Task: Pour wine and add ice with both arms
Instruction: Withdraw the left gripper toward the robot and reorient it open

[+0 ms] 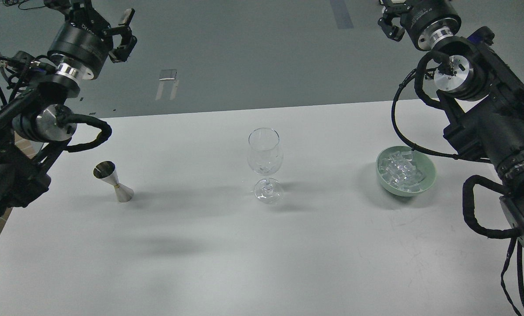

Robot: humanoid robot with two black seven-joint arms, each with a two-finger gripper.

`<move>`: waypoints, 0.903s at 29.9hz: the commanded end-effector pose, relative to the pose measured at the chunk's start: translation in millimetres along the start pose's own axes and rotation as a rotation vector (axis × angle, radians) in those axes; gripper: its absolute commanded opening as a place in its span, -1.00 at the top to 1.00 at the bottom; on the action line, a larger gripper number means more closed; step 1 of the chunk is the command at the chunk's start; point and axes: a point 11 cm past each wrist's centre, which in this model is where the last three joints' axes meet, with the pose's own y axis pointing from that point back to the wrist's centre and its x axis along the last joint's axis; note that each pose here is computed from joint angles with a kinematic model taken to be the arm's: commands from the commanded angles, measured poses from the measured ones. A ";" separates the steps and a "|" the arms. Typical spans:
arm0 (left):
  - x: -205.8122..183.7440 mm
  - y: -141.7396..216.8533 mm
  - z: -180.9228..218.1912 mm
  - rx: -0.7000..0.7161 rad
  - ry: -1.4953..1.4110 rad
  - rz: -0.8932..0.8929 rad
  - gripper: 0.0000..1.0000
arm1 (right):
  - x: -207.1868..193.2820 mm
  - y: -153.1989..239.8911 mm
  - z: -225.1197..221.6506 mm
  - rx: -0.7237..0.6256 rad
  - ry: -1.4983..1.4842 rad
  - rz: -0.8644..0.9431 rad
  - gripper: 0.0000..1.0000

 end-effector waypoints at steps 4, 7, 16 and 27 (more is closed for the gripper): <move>32.2 44.7 51.7 -0.078 0.074 0.081 -0.97 | 1.1 6.9 2.7 0.004 -0.007 -0.020 -1.00; 30.9 64.2 86.3 -0.118 0.132 0.081 -0.97 | 2.4 7.1 0.9 0.005 -0.004 -0.019 -1.00; 59.9 136.5 60.0 -0.034 0.301 0.238 -0.96 | 19.2 11.7 -4.7 0.007 0.019 0.010 -1.00; 41.7 224.2 -4.6 0.026 0.519 0.347 -0.91 | 38.6 18.6 -6.6 0.001 0.042 0.048 -1.00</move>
